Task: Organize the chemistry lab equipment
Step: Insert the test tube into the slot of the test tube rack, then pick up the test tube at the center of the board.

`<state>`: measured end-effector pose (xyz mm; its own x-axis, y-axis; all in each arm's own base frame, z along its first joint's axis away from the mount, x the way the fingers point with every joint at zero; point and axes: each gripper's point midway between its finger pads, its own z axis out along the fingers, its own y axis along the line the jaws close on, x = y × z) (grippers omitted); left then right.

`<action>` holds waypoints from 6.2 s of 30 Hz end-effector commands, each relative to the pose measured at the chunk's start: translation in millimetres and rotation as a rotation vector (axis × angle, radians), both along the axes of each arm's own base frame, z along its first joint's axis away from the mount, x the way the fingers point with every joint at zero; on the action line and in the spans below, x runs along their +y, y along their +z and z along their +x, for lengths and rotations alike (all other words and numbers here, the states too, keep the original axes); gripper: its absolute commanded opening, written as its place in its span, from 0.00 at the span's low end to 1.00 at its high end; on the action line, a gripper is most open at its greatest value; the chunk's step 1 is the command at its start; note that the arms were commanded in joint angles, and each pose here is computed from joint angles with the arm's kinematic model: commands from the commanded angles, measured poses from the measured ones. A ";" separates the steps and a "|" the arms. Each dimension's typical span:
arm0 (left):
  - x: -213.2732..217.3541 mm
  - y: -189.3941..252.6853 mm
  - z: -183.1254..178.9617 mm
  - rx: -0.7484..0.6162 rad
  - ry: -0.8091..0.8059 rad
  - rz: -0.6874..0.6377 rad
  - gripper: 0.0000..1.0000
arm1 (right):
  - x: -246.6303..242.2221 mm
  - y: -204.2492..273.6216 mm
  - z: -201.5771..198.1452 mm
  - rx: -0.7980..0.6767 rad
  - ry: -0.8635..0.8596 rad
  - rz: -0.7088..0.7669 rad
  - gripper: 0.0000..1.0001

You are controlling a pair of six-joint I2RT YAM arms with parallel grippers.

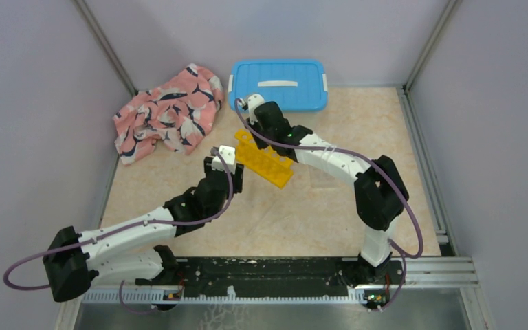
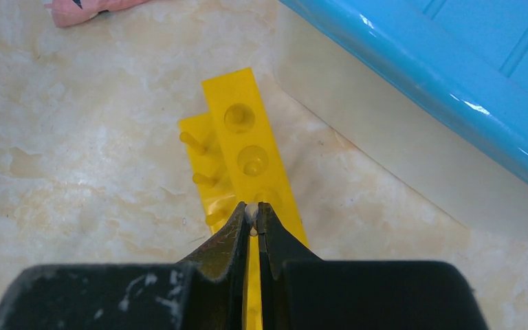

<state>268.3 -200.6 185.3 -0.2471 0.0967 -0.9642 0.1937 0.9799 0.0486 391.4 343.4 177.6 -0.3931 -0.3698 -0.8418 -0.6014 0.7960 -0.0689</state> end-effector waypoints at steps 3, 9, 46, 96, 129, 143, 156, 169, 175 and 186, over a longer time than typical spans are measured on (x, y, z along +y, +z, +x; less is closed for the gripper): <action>-4.4 -2.0 0.7 -0.002 -0.009 -0.016 0.66 | 10.1 1.7 -2.0 -0.013 0.010 0.035 0.01; -5.5 -3.7 0.7 0.003 -0.012 -0.016 0.66 | 8.5 -2.7 -2.1 -0.006 0.006 0.036 0.01; -67.0 -57.0 -28.9 0.168 -0.405 0.049 0.67 | -23.7 94.7 -13.7 -0.122 -0.069 0.280 0.55; -86.3 -195.2 -88.7 0.638 -0.482 0.313 0.00 | -99.7 148.0 -54.6 -0.236 -0.213 0.450 0.55; -104.5 105.7 7.2 0.062 0.172 -0.343 0.00 | -168.6 186.1 -104.6 -0.339 -0.386 0.750 0.54; -112.9 161.9 44.9 -0.013 0.241 -0.699 0.00 | -138.4 168.2 -116.1 -0.330 -0.218 0.936 0.53; -110.8 143.8 91.1 0.116 0.249 -0.900 0.00 | -117.3 168.2 -116.5 -0.241 -0.122 1.043 0.53; -114.5 137.2 101.7 0.169 0.232 -0.958 0.00 | -97.6 155.3 -102.4 -0.179 -0.098 1.070 0.52; -117.1 134.5 102.0 0.182 0.227 -0.970 0.00 | -90.5 152.1 -100.4 -0.156 -0.074 1.080 0.47; -118.9 130.9 101.5 0.195 0.219 -0.984 0.00 | -89.1 146.8 -94.2 -0.146 -0.090 1.085 0.31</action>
<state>367.3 -316.5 317.0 -0.3221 -0.7667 -0.5554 -0.0795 0.6065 -0.7911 296.1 256.0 298.5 -0.3026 0.5751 -0.7600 -0.5382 0.5550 0.6343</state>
